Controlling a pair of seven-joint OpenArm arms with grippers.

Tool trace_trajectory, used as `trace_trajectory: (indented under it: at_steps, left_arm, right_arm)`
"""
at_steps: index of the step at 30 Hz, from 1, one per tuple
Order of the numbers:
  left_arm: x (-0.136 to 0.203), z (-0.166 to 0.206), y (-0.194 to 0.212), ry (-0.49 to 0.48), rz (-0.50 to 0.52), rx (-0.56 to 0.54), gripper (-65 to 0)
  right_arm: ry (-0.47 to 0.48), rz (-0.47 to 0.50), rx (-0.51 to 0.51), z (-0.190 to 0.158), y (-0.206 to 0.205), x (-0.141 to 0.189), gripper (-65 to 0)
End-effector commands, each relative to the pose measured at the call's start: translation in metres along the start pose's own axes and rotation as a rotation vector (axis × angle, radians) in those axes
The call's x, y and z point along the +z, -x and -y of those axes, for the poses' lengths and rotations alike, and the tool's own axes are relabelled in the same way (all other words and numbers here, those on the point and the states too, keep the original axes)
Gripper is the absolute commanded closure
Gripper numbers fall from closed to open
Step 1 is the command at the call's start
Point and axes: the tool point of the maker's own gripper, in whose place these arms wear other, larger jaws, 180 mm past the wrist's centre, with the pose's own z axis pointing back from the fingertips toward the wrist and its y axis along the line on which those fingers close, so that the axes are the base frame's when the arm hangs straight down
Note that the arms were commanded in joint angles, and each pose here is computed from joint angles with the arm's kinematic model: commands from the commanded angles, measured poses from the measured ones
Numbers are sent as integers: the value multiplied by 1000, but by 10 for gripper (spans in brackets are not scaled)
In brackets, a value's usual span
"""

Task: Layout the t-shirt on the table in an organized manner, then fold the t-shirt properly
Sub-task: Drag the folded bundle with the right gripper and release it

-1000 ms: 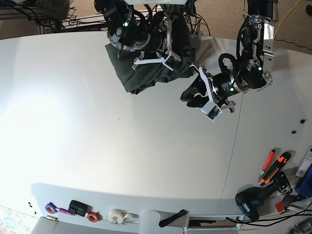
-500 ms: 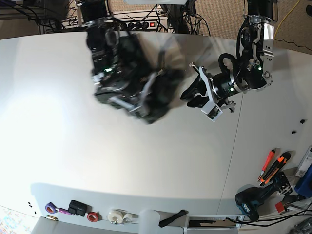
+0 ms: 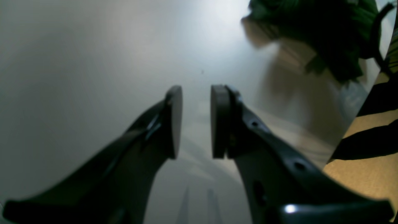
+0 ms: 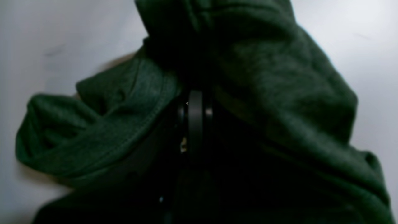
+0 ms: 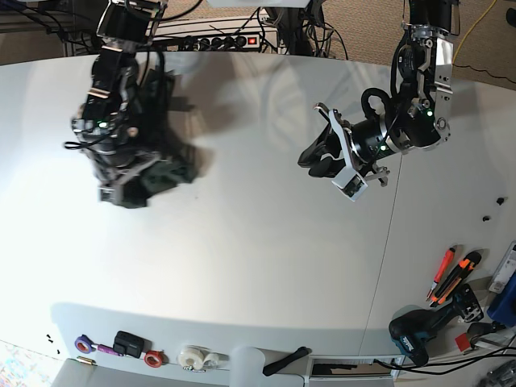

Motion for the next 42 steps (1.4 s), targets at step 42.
trace_trajectory:
  at_steps: [42]
  left_arm:
    - [63, 25, -96, 19, 521, -157, 0]
  right_arm:
    - [-175, 852, 387, -29, -150, 217, 0]
